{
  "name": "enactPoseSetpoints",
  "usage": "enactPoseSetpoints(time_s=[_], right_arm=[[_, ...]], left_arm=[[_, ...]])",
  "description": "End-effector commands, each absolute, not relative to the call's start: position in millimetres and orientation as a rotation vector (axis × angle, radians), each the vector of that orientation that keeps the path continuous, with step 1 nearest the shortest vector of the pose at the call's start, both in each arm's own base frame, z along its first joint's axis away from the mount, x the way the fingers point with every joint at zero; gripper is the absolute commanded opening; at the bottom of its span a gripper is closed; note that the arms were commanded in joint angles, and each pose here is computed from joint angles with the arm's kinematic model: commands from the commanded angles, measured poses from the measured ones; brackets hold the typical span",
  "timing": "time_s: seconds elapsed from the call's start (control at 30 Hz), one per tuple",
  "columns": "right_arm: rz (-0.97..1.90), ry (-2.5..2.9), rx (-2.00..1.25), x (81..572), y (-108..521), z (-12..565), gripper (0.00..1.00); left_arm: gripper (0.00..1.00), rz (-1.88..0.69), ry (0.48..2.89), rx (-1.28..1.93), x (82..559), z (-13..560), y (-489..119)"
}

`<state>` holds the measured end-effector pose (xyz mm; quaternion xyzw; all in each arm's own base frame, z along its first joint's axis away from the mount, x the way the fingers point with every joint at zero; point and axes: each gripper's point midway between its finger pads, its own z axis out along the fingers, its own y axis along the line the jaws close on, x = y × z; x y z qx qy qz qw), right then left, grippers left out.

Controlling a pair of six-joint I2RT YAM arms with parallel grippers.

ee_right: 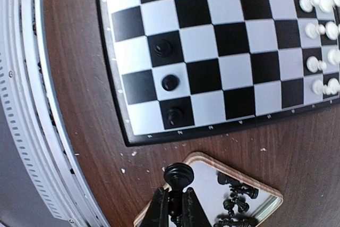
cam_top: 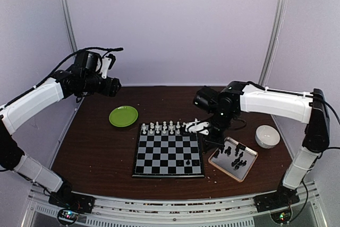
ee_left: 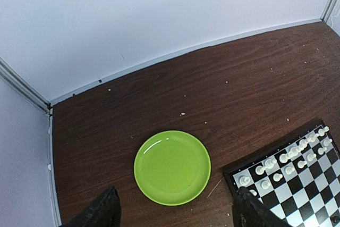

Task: Set up the chess pieces on the board
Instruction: Place the pawn at c8.

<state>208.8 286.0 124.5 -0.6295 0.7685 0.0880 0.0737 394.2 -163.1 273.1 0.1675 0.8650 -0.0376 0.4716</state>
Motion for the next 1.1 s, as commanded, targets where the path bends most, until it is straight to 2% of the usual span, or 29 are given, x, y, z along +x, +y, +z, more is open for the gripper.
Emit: enactPoseSetpoints(time_s=[0.0,0.4,1.07], right_arm=[[0.294,2.268,-2.012,182,309,129,0.05],[0.219,2.122,-2.203,158,366,118,0.05],[0.130,2.141,-2.273,161,381,81,0.06]], left_arm=[[0.74,-0.123,2.083,0.403,397,285,-169],[0.74,-0.138,2.077,0.404,395,288,-170],[0.74,-0.138,2.060,0.400,393,295,-168]])
